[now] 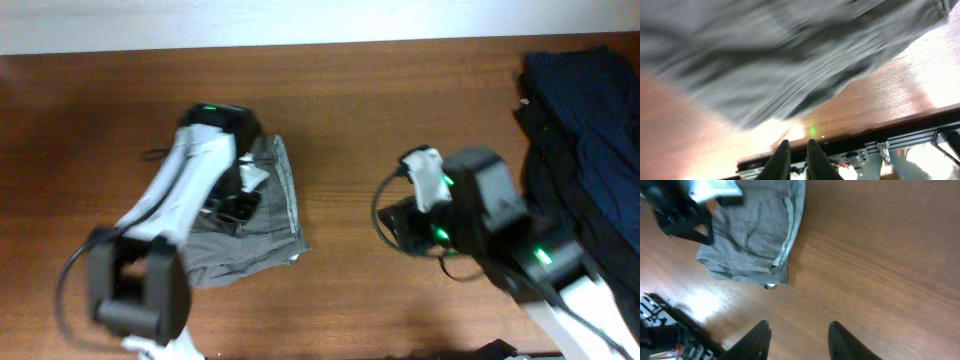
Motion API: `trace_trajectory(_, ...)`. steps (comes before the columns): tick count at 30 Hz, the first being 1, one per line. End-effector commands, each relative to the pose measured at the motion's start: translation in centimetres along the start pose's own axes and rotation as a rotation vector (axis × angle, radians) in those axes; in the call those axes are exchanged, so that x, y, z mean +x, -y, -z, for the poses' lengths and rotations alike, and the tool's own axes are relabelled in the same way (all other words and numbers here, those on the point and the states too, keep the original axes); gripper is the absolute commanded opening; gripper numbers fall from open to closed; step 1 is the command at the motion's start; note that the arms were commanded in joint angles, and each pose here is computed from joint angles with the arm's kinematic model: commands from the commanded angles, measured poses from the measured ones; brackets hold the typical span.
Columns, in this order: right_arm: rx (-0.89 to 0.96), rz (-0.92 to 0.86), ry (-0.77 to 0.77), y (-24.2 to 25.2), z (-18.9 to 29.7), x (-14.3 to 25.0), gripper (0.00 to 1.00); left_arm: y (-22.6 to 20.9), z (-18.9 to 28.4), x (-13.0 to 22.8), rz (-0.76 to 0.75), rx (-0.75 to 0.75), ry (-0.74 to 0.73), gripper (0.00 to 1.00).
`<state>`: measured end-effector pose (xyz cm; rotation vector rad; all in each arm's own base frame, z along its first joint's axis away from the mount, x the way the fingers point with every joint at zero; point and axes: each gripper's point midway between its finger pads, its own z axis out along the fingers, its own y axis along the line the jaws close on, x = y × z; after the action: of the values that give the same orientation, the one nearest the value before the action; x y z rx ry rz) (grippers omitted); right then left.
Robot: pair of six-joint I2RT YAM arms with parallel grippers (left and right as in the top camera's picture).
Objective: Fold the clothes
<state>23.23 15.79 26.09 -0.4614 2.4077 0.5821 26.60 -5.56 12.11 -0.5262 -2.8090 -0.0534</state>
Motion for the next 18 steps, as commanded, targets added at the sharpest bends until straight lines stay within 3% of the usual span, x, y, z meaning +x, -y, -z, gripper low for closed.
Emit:
trace_trajectory(1,0.016,-0.014,0.088,-0.3,3.0,-0.1,0.54,-3.3,4.5,3.0,0.231,0.025,0.213,0.38)
trace_trajectory(2,0.011,-0.026,0.104,-0.5,3.6,0.0,0.56,-3.9,5.2,3.7,0.286,0.076,0.277,0.49)
trace_trajectory(3,0.01,-0.032,0.104,-0.5,3.8,0.2,0.56,-4.3,5.5,4.7,0.331,0.116,0.318,0.52)
trace_trajectory(9,0.002,-0.082,-0.128,-0.1,0.8,3.5,0.38,-3.4,2.5,7.5,0.436,0.195,0.285,0.54)
trace_trajectory(12,0.014,-0.086,-0.208,0.4,-0.7,4.3,0.4,-1.9,-0.5,7.2,0.505,0.283,0.242,0.54)
trace_trajectory(15,0.013,-0.1,-0.27,0.7,-2.3,4.7,0.42,0.1,-3.8,5.9,0.57,0.418,0.232,0.54)
trace_trajectory(16,0.016,-0.104,-0.284,0.8,-2.6,4.8,0.37,0.4,-4.7,5.8,0.594,0.433,0.221,0.53)
trace_trajectory(18,-0.006,-0.092,-0.303,0.6,-3.3,4.8,0.21,0.9,-6.5,6.1,0.63,0.448,0.193,0.37)
